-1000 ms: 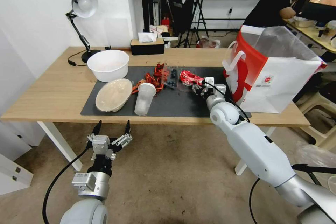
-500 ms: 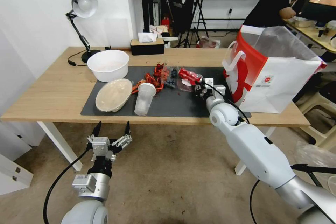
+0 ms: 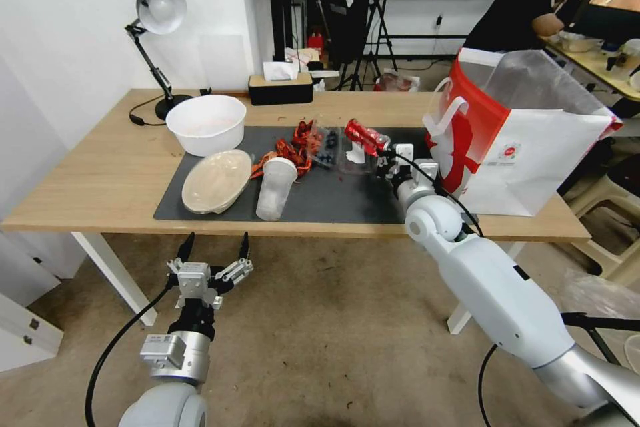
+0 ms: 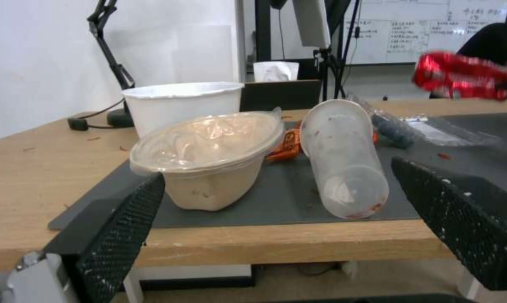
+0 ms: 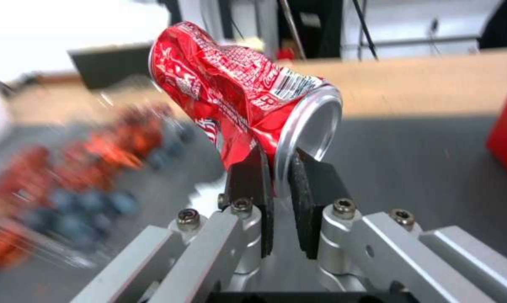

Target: Pick up the trash from the table and place it into the takeout bag.

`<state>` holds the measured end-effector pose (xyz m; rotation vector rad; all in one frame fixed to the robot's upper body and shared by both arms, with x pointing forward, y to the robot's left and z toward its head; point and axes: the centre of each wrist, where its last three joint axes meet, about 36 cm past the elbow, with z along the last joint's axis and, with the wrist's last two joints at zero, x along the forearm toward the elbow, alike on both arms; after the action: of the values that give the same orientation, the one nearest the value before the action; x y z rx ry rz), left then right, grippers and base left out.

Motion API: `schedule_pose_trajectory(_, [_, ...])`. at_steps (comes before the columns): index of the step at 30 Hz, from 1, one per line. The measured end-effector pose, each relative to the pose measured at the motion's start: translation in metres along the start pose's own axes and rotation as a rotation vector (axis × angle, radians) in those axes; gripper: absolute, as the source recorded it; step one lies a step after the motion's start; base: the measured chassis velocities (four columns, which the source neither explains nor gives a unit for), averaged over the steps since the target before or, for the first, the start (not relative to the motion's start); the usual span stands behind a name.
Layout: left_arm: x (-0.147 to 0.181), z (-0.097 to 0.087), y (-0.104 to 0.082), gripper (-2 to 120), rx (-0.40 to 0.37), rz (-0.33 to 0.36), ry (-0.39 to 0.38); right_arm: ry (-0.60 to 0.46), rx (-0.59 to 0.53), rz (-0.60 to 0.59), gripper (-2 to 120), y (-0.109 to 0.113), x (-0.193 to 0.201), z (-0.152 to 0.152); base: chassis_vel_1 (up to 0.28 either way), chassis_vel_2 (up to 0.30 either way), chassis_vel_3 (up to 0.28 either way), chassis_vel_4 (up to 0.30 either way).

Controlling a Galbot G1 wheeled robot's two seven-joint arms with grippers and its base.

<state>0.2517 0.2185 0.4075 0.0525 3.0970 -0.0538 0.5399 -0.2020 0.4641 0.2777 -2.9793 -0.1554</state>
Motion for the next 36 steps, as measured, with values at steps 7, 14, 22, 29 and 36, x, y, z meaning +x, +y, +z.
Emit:
schedule_pose_trajectory(7, [0.000, 0.000, 0.000, 100, -0.003, 0.001, 0.001, -0.170, -0.039, -0.090, 7, 0.002, 0.034, -0.048, 0.000, 0.000, 0.000, 0.000])
schedule_pose_trajectory(14, [0.000, 0.001, -0.003, 100, -0.004, 0.008, 0.002, -0.366, 0.033, 0.007, 7, -0.011, 0.087, -0.135, 0.000, 0.000, 0.000, 0.000])
schedule_pose_trajectory(22, [0.000, 0.000, -0.004, 100, -0.003, 0.009, 0.001, -0.329, 0.186, 0.309, 7, -0.046, 0.123, -0.181, 0.000, 0.000, 0.000, 0.000])
schedule_pose_trajectory(29, [0.000, -0.001, -0.005, 100, -0.004, 0.013, -0.002, -0.227, 0.267, 0.478, 7, -0.070, 0.141, -0.174, 0.000, 0.000, 0.000, 0.000])
schedule_pose_trajectory(36, [0.000, -0.002, -0.007, 100, -0.005, 0.021, -0.005, -0.149, 0.261, 0.511, 12, -0.079, 0.146, -0.154, 0.000, 0.000, 0.000, 0.000])
